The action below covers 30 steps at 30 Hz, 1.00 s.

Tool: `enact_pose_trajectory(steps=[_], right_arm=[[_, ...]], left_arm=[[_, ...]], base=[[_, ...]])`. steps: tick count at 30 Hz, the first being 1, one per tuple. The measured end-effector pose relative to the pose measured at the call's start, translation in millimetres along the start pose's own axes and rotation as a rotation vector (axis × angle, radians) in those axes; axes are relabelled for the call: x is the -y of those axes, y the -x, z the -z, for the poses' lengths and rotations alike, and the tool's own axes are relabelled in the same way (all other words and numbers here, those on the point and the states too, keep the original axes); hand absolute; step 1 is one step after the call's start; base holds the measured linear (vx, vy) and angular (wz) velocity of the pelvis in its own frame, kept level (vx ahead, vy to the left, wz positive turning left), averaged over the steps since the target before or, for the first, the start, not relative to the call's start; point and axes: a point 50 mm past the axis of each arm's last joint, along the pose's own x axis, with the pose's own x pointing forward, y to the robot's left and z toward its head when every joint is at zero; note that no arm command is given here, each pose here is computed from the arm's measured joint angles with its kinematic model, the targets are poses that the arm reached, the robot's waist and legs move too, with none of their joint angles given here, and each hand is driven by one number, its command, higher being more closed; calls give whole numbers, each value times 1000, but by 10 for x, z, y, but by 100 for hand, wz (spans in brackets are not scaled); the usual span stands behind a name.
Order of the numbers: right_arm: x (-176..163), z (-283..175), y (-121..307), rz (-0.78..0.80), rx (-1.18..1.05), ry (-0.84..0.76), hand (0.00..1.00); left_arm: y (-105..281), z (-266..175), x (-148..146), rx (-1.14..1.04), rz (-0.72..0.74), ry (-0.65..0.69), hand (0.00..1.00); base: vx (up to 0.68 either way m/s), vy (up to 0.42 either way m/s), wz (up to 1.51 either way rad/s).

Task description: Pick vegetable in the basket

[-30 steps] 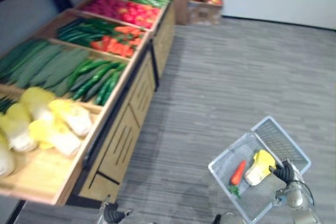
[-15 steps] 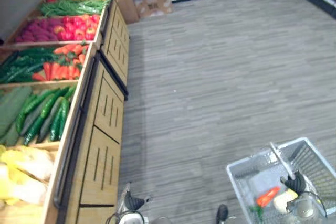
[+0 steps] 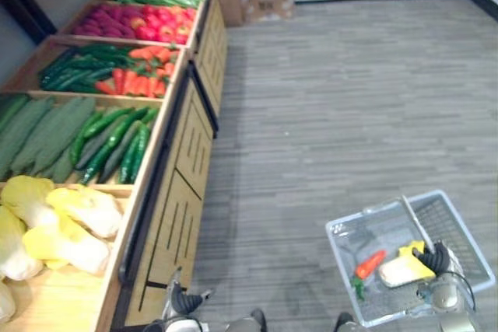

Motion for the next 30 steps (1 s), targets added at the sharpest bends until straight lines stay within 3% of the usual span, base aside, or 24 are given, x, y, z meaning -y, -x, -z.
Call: enact_pose_trajectory(steps=[6, 13, 20, 30], right_arm=[[-261, 34, 155, -37, -53, -87, 100], [-213, 296, 186, 22, -221, -185, 100], [-183, 382, 219, 36, -262, -197, 100], [-207, 430, 314, 32, -274, -197, 100]], left_arm=[[-102, -22, -220, 20, -65, -24, 0], [-205, -210, -43, -3, -67, 95, 0], [54, 93, 303, -241, -8, 191, 0], [117, 145, 249, -294, -55, 291, 0]], base=[[185, 63, 36], [440, -199, 62], [528, -329, 39], [336, -67, -11]])
